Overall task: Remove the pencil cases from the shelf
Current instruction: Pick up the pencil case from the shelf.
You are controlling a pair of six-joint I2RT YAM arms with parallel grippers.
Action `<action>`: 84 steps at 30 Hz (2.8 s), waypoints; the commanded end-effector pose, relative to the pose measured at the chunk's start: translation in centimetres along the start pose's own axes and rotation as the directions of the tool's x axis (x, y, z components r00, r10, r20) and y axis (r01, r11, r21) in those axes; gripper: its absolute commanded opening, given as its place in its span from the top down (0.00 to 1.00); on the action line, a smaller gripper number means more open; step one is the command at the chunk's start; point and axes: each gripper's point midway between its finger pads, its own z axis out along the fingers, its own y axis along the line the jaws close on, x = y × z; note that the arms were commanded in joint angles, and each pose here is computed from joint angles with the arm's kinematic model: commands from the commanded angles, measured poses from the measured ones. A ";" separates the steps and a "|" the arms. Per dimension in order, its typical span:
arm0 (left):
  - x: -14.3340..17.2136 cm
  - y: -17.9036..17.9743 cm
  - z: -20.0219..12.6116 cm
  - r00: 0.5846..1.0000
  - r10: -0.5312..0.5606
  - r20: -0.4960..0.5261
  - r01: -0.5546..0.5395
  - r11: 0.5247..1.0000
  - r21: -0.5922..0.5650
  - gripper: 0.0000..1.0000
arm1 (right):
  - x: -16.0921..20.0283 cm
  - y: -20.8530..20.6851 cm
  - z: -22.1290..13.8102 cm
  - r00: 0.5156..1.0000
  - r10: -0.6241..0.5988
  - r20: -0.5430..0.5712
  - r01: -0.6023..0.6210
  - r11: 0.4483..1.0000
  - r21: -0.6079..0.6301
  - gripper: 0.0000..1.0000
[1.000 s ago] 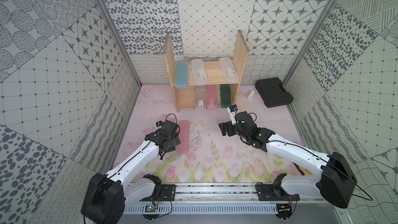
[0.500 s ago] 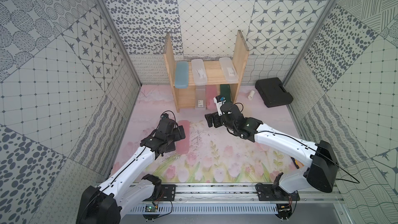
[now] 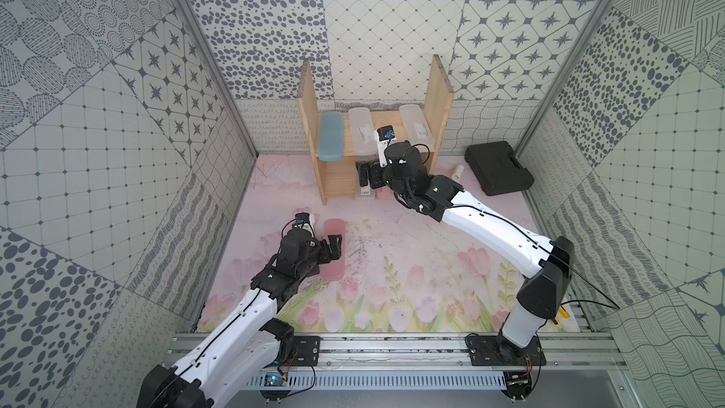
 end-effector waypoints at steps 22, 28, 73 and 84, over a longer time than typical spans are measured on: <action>-2.2 -1.7 -0.4 0.997 0.006 0.075 -0.011 0.997 0.072 0.01 | -3.5 -2.0 8.6 0.998 -0.064 -0.010 0.065 0.992 0.108 0.03; -2.2 -1.6 -0.3 0.997 0.003 0.074 -0.008 0.998 0.067 0.01 | -2.7 -2.3 9.6 0.996 -0.081 -0.023 0.083 0.987 0.136 0.05; -2.2 -1.4 -0.3 0.997 0.004 0.072 -0.008 0.998 0.055 0.01 | -1.4 -2.9 10.9 0.995 -0.088 -0.042 0.093 0.981 0.170 0.27; -2.2 -1.1 -0.3 0.997 0.005 0.076 -0.008 0.999 0.041 0.01 | -2.6 -3.2 7.7 0.996 -0.080 -0.044 0.086 0.984 0.155 0.30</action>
